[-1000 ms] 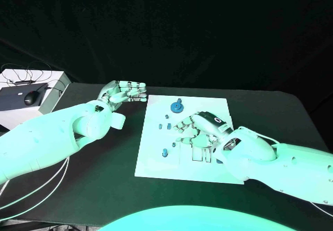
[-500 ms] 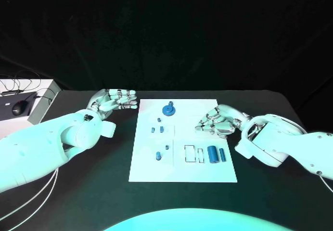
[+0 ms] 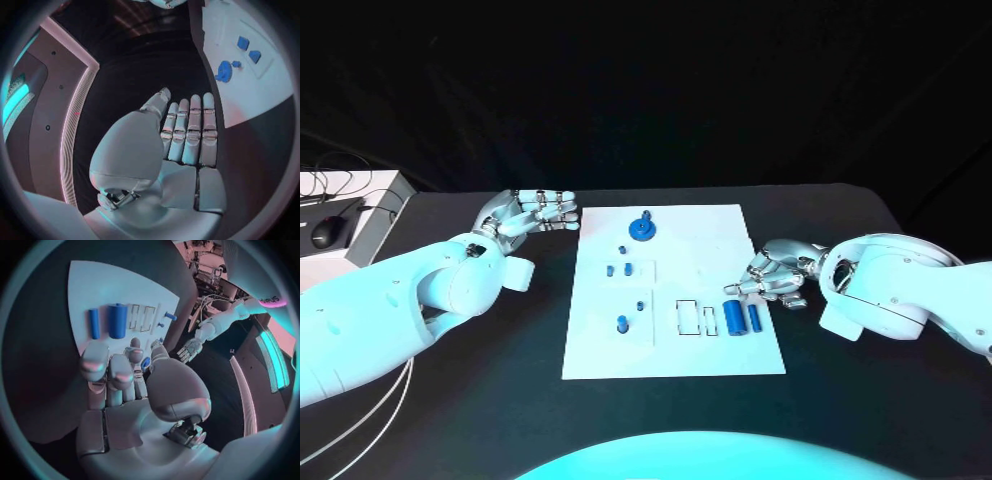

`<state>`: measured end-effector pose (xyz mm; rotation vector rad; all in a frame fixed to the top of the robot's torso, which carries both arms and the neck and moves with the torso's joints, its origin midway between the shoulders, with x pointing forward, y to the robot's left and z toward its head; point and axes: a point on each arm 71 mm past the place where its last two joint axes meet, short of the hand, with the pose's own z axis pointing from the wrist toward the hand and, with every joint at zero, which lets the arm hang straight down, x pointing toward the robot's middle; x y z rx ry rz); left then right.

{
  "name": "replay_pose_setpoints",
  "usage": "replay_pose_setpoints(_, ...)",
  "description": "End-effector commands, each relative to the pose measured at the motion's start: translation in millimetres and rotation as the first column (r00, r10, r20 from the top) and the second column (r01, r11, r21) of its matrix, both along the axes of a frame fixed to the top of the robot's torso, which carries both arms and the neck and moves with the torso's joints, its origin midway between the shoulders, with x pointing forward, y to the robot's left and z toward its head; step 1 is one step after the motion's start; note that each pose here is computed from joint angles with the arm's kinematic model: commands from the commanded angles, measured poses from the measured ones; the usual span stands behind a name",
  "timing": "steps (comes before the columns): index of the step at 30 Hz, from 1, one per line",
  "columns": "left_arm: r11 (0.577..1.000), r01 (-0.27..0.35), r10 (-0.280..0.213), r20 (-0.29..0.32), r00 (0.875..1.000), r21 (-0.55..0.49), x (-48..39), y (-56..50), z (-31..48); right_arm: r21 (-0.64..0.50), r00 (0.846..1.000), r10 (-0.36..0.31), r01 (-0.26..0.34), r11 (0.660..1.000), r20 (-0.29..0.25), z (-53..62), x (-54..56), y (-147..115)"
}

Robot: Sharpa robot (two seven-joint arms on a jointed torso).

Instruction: Assemble the parts on the task board

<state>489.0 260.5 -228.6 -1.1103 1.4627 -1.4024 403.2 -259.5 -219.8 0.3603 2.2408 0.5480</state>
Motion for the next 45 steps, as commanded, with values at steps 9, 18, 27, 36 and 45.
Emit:
replay_pose_setpoints(9, 1.0, 0.016, -0.016, 0.011, 1.0, -0.017, -1.8, -1.8, 1.8, -0.238, 0.996, 0.059, -0.074, 0.968, -0.07, -5.6, -4.7, -9)
replay_pose_setpoints(18, 1.0, 0.015, -0.015, 0.008, 1.0, -0.015, -2.2, -1.1, 2.0, -0.28, 0.995, 0.093, -0.1, 0.955, -0.038, -8.8, -1.9, 0)
replay_pose_setpoints(27, 1.0, 0.016, -0.016, 0.006, 1.0, -0.014, -2.5, -0.8, 2.1, -0.317, 0.991, 0.137, -0.131, 0.939, -0.001, -17.5, 2.0, 15)
replay_pose_setpoints(36, 1.0, 0.017, -0.017, 0.003, 1.0, -0.014, -2.7, -1.0, 2.0, -0.325, 0.987, 0.159, -0.156, 0.933, -0.016, -24.9, 1.4, 22)
replay_pose_setpoints(45, 1.0, 0.015, -0.015, 0.001, 1.0, -0.013, -2.9, 0.2, 2.0, -0.343, 0.983, 0.181, -0.184, 0.921, -0.041, -33.3, -1.2, 25)
